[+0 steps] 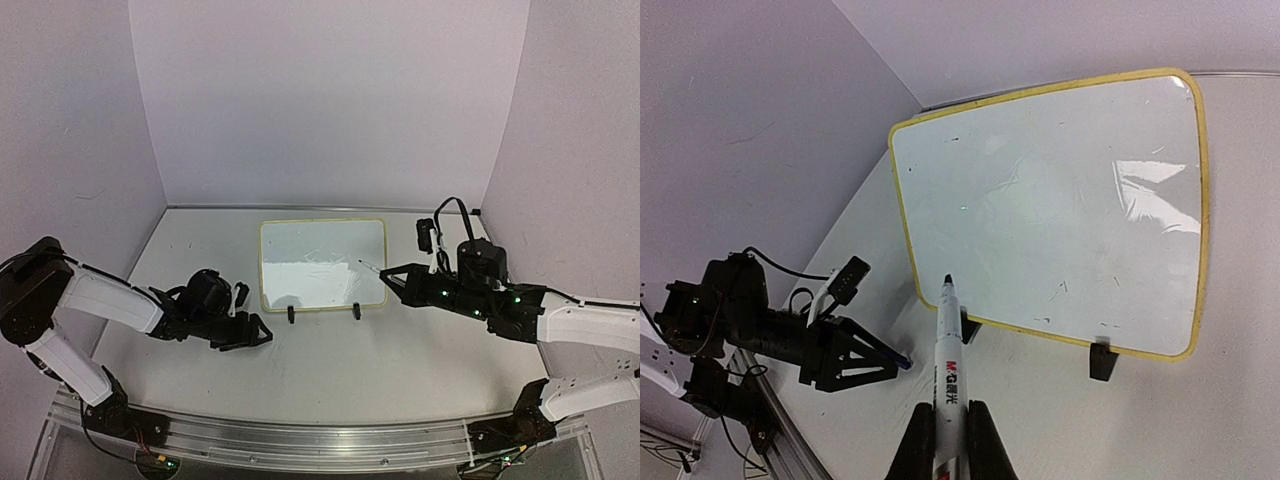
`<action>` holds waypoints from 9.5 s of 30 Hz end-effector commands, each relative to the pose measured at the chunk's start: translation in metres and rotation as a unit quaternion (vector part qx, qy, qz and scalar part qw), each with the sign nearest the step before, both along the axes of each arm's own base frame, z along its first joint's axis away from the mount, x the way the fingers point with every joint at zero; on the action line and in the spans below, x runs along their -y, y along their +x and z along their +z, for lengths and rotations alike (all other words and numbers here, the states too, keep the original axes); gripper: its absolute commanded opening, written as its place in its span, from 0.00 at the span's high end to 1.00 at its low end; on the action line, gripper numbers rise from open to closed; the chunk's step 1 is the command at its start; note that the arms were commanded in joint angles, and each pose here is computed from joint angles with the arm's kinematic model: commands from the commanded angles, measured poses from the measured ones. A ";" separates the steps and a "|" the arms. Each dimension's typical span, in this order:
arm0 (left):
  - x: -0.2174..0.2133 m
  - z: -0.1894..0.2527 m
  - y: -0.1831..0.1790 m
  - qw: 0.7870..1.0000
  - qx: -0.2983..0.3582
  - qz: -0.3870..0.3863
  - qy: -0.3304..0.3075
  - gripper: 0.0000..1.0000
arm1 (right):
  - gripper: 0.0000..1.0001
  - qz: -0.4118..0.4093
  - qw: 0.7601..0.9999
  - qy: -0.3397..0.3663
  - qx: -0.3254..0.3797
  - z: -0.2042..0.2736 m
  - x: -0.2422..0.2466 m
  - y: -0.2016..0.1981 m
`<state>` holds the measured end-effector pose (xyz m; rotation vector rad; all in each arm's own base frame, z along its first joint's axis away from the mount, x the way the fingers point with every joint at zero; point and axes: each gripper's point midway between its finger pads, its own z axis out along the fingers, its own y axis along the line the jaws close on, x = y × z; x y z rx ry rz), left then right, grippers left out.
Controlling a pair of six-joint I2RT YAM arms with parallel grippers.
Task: Write a sentence on the whiteboard
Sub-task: Place the pen cap at the center of the board, then hold the whiteboard at the center of the board, then adjust the whiteboard at the center of the board, then write a sentence on the whiteboard.
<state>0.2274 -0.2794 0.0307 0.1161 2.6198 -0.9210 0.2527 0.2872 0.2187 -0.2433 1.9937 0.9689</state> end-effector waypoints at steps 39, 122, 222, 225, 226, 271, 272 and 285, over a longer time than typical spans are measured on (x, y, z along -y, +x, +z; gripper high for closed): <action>-0.008 0.174 0.163 0.968 0.167 -0.148 -0.117 0.41 | 0.97 0.087 0.995 0.030 0.025 0.039 -0.025 -0.016; -0.007 0.133 0.107 0.918 0.219 -0.309 -0.118 1.00 | 1.00 0.179 0.982 -0.017 0.062 0.014 -0.160 0.034; -0.007 0.140 0.113 0.917 0.226 -0.311 -0.106 1.00 | 1.00 0.149 0.986 -0.048 0.049 -0.033 -0.165 0.069; -0.007 0.141 0.113 0.917 0.228 -0.311 -0.106 1.00 | 1.00 0.150 0.986 -0.048 0.048 -0.035 -0.168 0.071; -0.007 0.141 0.113 0.917 0.227 -0.311 -0.106 1.00 | 1.00 0.150 0.986 -0.047 0.048 -0.035 -0.168 0.072; -0.007 0.142 0.114 0.917 0.229 -0.311 -0.101 1.00 | 1.00 0.140 0.986 -0.068 0.052 -0.040 -0.157 0.072; -0.007 0.142 0.114 0.917 0.229 -0.311 -0.101 1.00 | 1.00 0.141 0.986 -0.067 0.053 -0.038 -0.158 0.073; -0.006 0.142 0.113 0.916 0.229 -0.312 -0.102 1.00 | 1.00 0.152 0.985 -0.058 0.063 -0.029 -0.166 0.074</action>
